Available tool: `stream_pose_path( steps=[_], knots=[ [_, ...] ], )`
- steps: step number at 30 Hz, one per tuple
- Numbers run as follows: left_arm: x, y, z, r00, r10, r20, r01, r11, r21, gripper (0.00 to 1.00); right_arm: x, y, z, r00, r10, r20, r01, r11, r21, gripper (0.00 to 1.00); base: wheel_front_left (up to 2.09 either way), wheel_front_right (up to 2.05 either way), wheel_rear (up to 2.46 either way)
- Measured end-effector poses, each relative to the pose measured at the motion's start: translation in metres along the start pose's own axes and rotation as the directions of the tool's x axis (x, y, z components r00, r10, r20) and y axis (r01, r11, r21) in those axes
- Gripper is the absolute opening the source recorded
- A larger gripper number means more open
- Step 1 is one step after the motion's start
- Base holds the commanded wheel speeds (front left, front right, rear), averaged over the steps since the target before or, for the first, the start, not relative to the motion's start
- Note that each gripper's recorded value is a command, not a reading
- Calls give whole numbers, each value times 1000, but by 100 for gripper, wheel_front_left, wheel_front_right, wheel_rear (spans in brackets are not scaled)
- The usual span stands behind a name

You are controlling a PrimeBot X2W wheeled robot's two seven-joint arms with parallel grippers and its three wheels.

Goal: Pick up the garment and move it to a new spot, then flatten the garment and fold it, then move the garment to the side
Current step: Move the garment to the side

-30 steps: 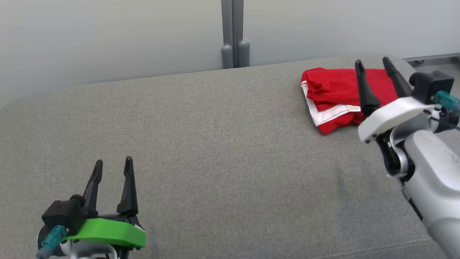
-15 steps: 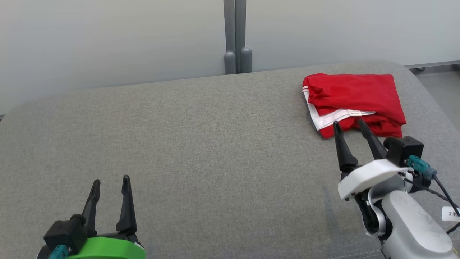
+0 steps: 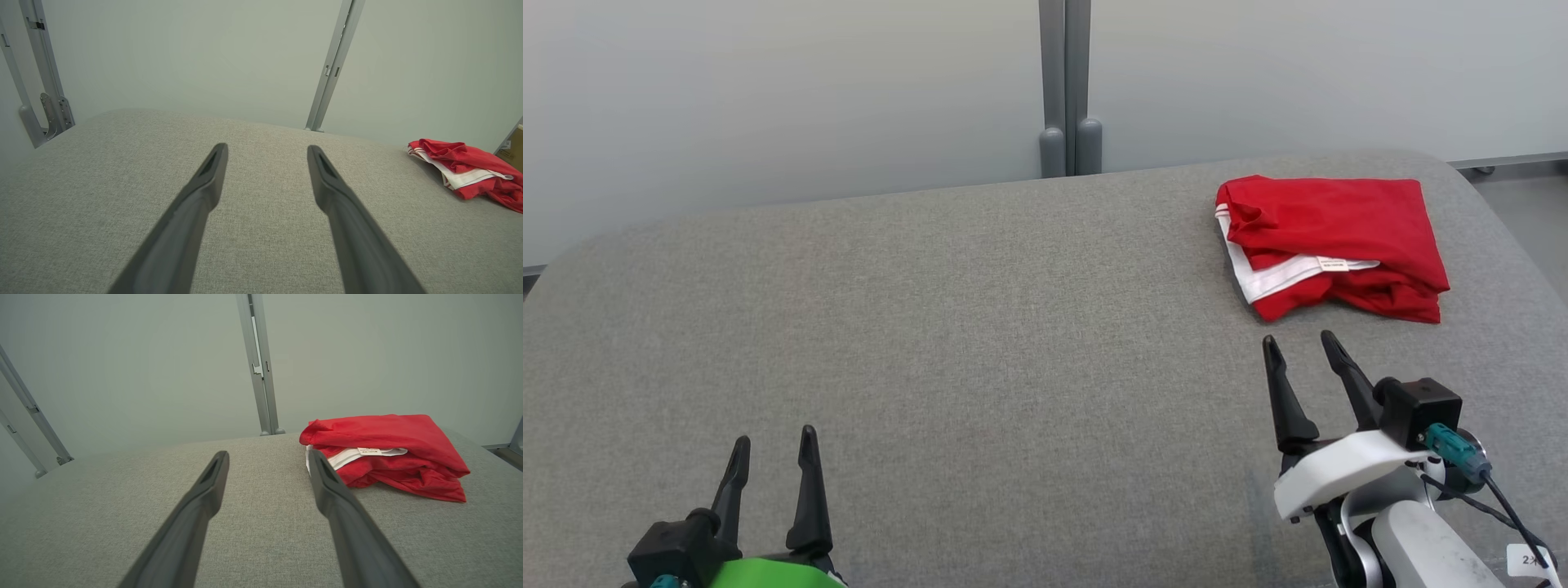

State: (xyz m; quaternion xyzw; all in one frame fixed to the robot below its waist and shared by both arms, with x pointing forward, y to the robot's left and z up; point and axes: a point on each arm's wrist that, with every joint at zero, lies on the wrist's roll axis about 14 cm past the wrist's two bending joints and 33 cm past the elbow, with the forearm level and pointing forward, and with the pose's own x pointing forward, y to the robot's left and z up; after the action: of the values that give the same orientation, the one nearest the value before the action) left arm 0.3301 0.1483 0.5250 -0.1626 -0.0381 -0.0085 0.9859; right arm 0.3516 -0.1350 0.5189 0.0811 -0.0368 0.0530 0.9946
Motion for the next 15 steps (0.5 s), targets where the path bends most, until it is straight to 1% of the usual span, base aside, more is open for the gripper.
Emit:
stream_pose_path(
  steps=[15],
  knots=[
    [-2,3,5,1000,8,17,-8,1000,9,100,-18,6,0,999,-28,16,28,1000,14,100,0,0,0]
  ],
)
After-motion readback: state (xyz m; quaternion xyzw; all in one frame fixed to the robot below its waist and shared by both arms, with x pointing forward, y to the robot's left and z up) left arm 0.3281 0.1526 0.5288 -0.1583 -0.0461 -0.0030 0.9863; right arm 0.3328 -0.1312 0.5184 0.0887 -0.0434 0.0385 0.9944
